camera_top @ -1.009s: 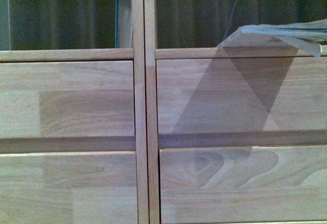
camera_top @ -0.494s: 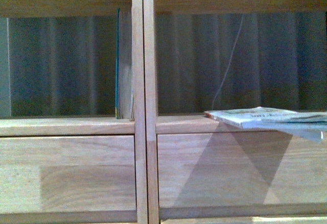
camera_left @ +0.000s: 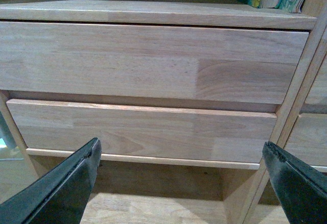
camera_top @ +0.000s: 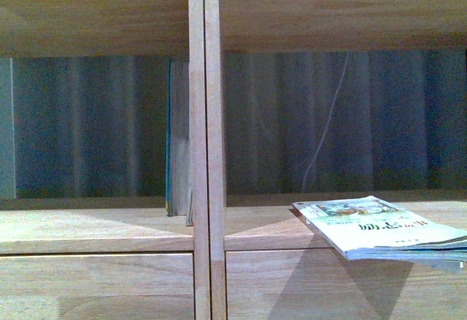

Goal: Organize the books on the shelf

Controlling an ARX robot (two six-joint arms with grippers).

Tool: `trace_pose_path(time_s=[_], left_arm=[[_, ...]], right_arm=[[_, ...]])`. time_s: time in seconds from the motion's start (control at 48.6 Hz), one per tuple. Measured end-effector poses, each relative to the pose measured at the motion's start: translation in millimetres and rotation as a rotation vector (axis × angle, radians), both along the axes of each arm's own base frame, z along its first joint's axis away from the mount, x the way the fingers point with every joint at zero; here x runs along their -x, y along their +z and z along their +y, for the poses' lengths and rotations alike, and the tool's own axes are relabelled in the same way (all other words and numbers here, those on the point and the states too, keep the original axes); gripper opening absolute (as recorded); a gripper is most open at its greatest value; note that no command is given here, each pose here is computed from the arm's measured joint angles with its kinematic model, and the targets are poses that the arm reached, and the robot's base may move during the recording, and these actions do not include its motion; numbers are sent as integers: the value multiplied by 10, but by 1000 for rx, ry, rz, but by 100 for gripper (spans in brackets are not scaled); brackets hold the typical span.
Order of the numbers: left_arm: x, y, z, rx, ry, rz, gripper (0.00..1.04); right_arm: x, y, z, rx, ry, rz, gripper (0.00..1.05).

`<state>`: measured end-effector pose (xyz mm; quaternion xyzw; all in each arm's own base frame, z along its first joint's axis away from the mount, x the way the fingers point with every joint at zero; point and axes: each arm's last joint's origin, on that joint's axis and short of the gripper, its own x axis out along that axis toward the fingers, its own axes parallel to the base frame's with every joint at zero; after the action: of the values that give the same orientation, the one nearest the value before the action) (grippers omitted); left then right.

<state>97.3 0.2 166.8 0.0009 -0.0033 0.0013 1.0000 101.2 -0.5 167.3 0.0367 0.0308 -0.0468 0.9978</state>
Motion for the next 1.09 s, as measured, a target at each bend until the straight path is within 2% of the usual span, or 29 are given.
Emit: trace_pose_path(time_s=[0.124, 0.329, 0.494, 0.721, 1.091], left_arm=[[0, 0, 0, 0, 0, 0, 97], [0, 0, 0, 0, 0, 0, 97], [0, 0, 0, 0, 0, 0, 97], [0, 0, 0, 0, 0, 0, 97], [0, 0, 0, 0, 0, 0, 97]], right_arm=[[-111, 142, 25, -157, 61, 93, 98], [-433, 492, 72, -556, 202, 278, 98], [-975, 757, 95, -820, 114, 339, 98], [-1429, 931, 160, -929, 29, 351, 98], [-1923, 1246, 304, -1091, 10, 323, 98]])
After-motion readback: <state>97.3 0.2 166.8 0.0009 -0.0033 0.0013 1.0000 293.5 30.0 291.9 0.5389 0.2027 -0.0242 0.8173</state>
